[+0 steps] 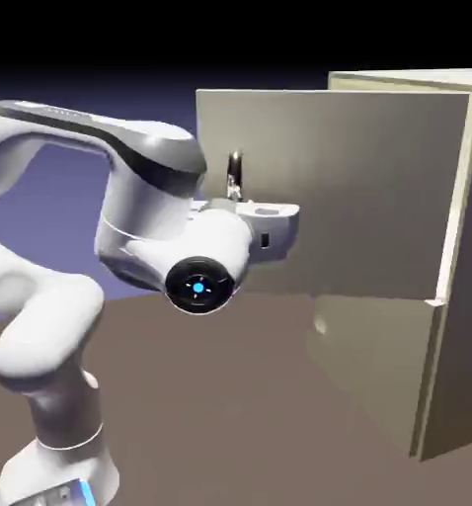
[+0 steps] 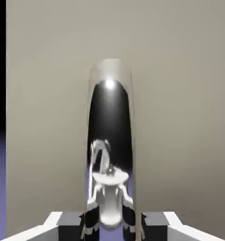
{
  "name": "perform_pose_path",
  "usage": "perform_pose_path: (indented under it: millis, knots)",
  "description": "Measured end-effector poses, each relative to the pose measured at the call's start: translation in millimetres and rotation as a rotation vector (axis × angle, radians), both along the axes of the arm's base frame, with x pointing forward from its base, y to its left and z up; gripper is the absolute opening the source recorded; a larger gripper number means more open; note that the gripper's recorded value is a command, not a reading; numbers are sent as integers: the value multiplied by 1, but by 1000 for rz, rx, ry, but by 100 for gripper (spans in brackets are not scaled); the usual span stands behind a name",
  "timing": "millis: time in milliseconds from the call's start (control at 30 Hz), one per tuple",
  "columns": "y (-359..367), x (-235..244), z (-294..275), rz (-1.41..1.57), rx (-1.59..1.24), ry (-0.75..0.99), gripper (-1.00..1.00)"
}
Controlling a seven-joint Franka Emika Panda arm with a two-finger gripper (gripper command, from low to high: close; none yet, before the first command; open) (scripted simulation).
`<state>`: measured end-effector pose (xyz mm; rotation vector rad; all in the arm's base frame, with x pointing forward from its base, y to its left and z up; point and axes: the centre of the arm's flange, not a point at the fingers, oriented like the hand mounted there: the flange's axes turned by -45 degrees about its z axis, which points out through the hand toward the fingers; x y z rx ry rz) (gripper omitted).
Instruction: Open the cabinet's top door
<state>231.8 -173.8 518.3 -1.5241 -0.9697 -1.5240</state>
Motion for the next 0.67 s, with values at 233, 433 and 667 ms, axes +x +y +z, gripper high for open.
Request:
perform_pose_path:
  millis: [233,433,667]
  knots:
    - [-63,4,0,173,0,0,-100]
    - [-106,13,0,294,0,0,-100]
    - [-139,23,0,388,-1,0,100]
